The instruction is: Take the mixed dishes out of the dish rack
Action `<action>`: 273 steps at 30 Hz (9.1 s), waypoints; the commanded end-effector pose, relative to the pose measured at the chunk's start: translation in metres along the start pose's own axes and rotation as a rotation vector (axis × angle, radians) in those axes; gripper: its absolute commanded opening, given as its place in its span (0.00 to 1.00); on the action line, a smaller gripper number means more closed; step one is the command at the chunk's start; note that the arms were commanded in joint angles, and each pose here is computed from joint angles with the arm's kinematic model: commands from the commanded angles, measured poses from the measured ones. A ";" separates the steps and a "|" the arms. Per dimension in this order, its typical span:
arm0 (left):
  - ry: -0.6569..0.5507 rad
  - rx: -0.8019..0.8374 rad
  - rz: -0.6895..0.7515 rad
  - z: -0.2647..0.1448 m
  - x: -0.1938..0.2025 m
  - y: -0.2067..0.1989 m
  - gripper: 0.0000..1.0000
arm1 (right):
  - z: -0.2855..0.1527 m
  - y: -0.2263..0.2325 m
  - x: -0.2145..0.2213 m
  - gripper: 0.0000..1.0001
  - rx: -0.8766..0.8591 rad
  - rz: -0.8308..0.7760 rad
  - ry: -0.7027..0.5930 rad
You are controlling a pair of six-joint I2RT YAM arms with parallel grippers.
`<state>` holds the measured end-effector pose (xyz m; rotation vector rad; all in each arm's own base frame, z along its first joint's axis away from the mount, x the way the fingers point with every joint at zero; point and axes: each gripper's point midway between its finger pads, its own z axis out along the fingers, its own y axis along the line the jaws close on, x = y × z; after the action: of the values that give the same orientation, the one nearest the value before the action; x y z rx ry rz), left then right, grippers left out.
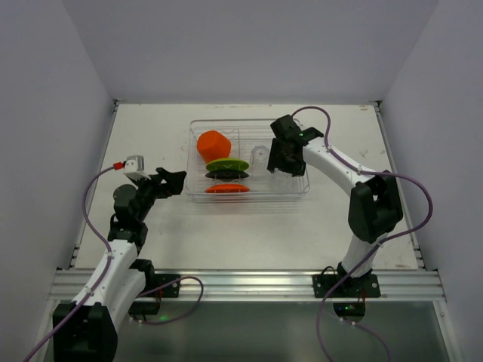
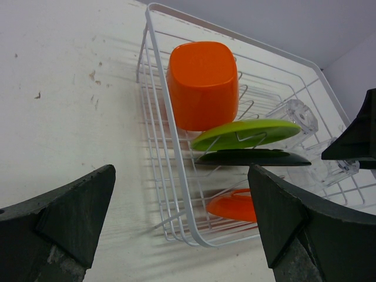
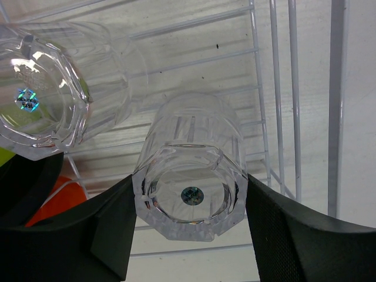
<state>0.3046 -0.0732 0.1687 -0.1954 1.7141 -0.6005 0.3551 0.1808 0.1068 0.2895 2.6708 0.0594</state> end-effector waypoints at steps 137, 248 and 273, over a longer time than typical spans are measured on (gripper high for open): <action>0.332 1.307 -0.207 -0.100 -0.058 -0.319 0.19 | -0.341 0.059 0.043 0.00 -1.413 -0.353 -0.598; 0.851 -0.813 0.120 0.155 -0.055 0.178 0.00 | -0.243 0.017 0.013 0.99 -1.122 -0.184 -0.534; 0.887 -0.775 0.114 0.157 -0.041 0.174 0.28 | -0.245 0.017 0.013 0.99 -1.123 -0.188 -0.530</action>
<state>0.4982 0.0466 0.0861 -0.4327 2.7633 0.1515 0.2412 0.1997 0.3079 -0.2376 1.8065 1.1640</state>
